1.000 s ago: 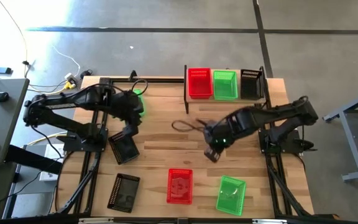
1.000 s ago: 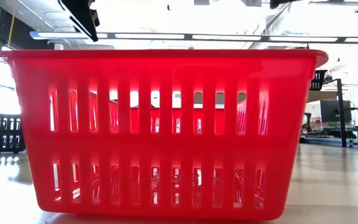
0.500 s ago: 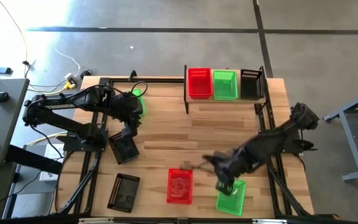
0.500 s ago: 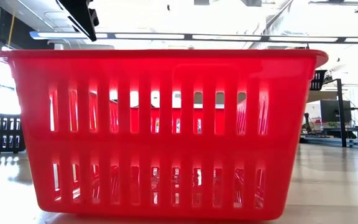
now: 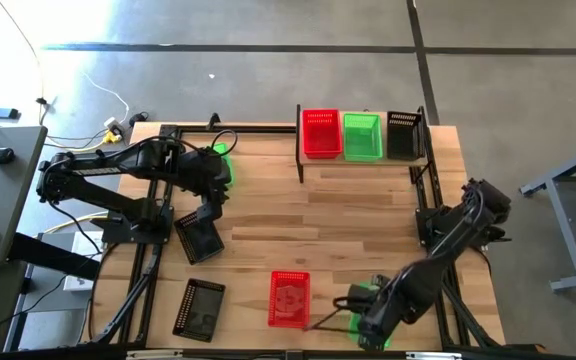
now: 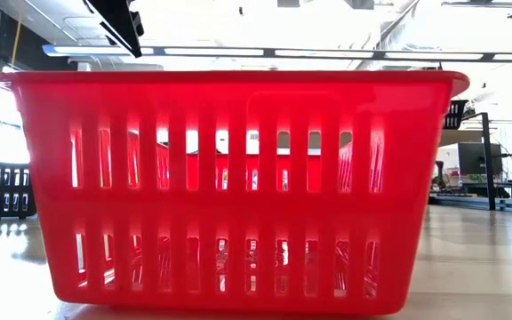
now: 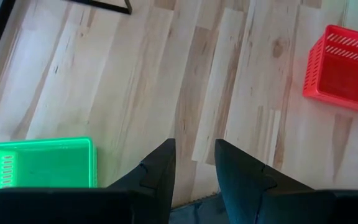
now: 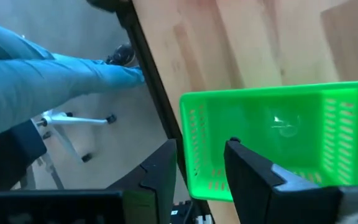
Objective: Stack baskets on shelf by color
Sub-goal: Stack the bottom green bin on top of the green bin
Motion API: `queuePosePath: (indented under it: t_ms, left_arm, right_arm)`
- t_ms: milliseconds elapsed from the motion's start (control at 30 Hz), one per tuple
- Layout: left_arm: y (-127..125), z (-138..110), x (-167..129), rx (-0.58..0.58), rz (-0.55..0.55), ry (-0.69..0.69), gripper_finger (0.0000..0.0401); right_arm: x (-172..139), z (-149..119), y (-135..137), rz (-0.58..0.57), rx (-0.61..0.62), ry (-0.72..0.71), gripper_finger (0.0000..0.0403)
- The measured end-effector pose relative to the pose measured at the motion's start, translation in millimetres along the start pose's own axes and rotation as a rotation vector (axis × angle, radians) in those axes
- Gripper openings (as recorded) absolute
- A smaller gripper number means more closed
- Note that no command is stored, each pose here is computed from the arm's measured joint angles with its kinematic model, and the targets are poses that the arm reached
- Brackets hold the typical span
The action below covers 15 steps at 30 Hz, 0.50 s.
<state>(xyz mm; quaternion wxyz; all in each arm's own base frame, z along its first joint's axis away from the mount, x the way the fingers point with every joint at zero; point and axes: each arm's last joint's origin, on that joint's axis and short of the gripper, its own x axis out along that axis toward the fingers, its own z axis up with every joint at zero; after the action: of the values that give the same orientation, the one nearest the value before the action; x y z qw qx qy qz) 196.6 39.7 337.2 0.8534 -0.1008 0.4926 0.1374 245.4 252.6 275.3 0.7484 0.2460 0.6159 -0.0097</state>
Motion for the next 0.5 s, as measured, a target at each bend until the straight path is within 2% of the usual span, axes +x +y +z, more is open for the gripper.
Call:
queuePosePath:
  t_ms: [233,500]
  left_arm:
    - [0.0,0.0,0.0,0.000,0.000,0.000,0.0101]
    - [0.0,0.0,0.0,0.000,0.000,0.000,0.0101]
  right_arm:
    - [32.2,-7.6,14.0,0.019,-0.031,0.035,0.0119]
    - [73.3,-20.2,19.8,-0.030,0.002,0.124,0.0119]
